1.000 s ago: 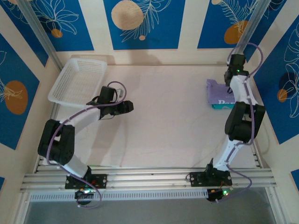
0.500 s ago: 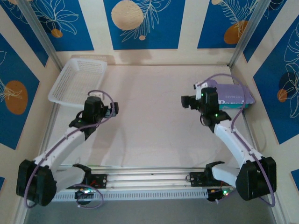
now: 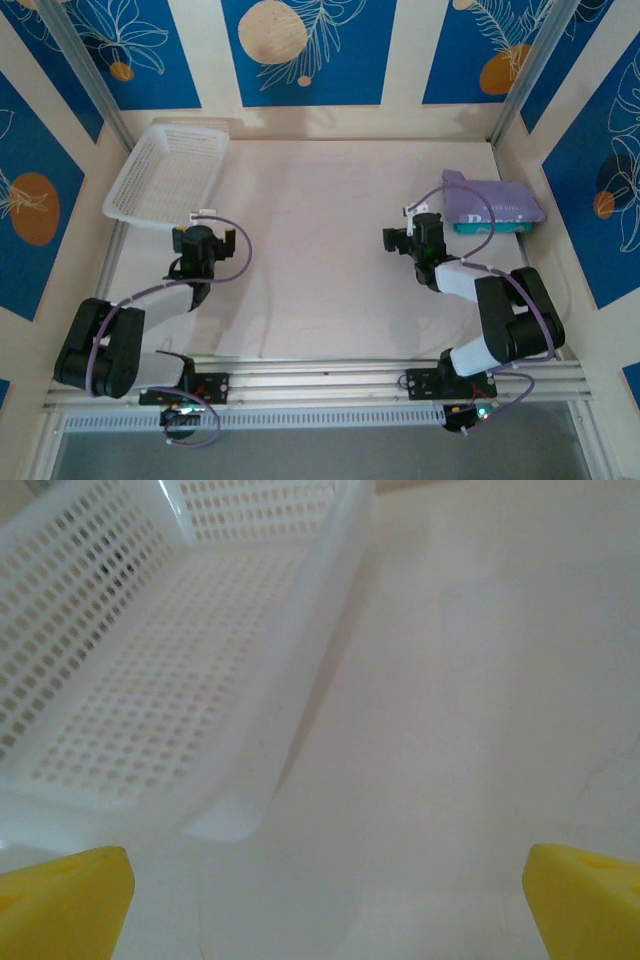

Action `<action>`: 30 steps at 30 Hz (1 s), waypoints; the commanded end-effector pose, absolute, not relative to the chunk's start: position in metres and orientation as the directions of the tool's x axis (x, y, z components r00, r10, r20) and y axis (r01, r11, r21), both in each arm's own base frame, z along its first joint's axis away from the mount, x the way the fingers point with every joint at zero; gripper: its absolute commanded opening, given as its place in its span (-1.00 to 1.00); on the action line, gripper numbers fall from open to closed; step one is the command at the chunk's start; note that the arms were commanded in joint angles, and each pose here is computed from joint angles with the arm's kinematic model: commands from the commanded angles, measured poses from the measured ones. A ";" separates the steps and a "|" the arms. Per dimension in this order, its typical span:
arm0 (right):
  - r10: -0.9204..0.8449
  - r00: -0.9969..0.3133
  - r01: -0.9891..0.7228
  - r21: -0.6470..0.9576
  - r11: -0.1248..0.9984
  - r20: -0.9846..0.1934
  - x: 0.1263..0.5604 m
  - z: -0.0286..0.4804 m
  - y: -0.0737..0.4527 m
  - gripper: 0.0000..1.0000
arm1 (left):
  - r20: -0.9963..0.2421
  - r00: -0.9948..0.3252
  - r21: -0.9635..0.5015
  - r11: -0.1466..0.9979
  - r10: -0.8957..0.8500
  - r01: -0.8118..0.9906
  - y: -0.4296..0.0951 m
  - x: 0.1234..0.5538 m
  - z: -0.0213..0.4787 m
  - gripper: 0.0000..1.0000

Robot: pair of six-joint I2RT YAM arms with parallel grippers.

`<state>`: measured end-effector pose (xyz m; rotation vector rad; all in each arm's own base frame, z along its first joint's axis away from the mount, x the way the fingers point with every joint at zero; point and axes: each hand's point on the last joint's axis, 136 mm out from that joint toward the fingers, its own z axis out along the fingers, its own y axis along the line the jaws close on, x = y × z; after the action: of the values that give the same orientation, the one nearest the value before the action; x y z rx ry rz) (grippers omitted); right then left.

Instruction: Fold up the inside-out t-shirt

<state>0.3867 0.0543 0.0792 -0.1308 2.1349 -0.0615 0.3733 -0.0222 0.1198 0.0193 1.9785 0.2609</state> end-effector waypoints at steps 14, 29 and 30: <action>0.079 -0.370 -0.062 0.109 0.992 -0.926 0.396 0.094 0.021 0.99 | -0.940 -0.294 0.207 0.974 0.172 -0.091 -0.018 0.387 0.110 0.99; 0.080 -0.371 -0.064 0.112 0.992 -0.925 0.396 0.093 0.021 0.98 | -0.944 -0.317 0.120 0.990 0.091 -0.074 -0.007 0.393 0.095 0.99; 0.078 -0.371 -0.067 0.111 0.992 -0.925 0.396 0.093 0.022 0.98 | -0.945 -0.313 0.120 0.990 0.091 -0.073 -0.008 0.393 0.095 0.99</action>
<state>0.3884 0.0206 0.0798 0.0107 1.9934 0.1382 0.3876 -0.0068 0.0861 0.0309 1.9234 0.1966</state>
